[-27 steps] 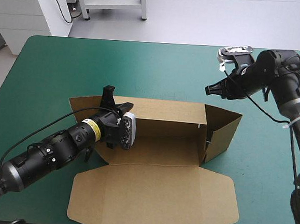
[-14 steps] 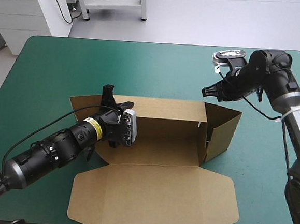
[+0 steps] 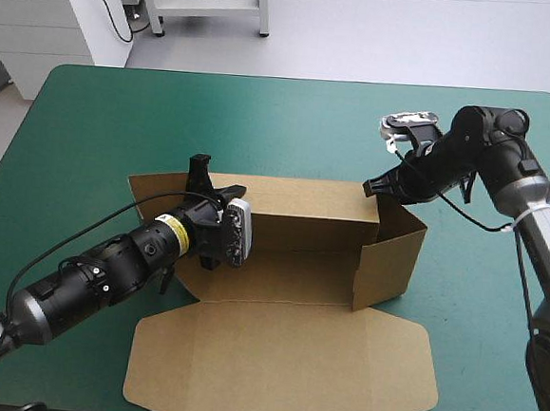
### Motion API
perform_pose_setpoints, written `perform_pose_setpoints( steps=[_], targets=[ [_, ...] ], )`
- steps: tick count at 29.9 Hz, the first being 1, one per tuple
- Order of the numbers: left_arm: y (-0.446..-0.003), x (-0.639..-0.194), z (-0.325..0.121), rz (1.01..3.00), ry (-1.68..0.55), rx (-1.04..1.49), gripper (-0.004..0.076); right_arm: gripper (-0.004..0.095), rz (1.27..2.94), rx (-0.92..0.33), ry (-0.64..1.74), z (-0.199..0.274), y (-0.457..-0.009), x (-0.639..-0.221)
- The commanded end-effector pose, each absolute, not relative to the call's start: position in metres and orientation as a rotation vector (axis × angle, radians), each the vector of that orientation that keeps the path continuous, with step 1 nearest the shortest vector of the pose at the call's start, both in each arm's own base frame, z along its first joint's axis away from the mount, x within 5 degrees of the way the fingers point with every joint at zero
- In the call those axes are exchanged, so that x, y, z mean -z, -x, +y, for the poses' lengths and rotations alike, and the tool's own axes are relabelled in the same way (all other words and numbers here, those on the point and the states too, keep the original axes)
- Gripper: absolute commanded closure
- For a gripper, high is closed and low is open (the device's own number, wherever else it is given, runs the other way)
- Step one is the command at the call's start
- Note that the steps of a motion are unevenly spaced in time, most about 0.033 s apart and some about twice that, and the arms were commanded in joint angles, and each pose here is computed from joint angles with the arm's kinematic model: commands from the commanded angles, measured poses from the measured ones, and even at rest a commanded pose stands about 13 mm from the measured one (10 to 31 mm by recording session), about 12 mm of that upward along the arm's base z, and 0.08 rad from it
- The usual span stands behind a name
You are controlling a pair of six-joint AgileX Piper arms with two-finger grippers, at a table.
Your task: Fold the box
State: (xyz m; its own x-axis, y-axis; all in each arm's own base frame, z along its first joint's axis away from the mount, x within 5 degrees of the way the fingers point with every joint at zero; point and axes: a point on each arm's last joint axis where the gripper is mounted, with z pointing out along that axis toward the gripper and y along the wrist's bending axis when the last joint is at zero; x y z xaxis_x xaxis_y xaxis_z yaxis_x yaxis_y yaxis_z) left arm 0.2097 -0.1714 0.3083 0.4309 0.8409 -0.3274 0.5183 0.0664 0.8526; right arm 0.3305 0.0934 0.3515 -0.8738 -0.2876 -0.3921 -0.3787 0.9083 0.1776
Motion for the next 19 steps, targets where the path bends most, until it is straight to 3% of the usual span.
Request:
perform_pose_setpoints(
  steps=[1, 9, 19],
  targets=[
    [-0.209, -0.305, -0.173, 1.303, -1.567, -0.320, 0.0731, 0.0929, 2.592, -0.368, 0.526, 0.088, -0.306, -0.387],
    [-0.209, -0.305, -0.173, 1.303, -1.567, -0.320, 0.0731, 0.0929, 2.581, -0.346, 0.604, 0.082, -0.280, -0.375],
    [-0.209, -0.305, -0.173, 1.294, -1.563, -0.316, 0.0731, 0.0927, 2.273, -0.380, 0.628, 0.078, -0.235, -0.359]
  ],
)
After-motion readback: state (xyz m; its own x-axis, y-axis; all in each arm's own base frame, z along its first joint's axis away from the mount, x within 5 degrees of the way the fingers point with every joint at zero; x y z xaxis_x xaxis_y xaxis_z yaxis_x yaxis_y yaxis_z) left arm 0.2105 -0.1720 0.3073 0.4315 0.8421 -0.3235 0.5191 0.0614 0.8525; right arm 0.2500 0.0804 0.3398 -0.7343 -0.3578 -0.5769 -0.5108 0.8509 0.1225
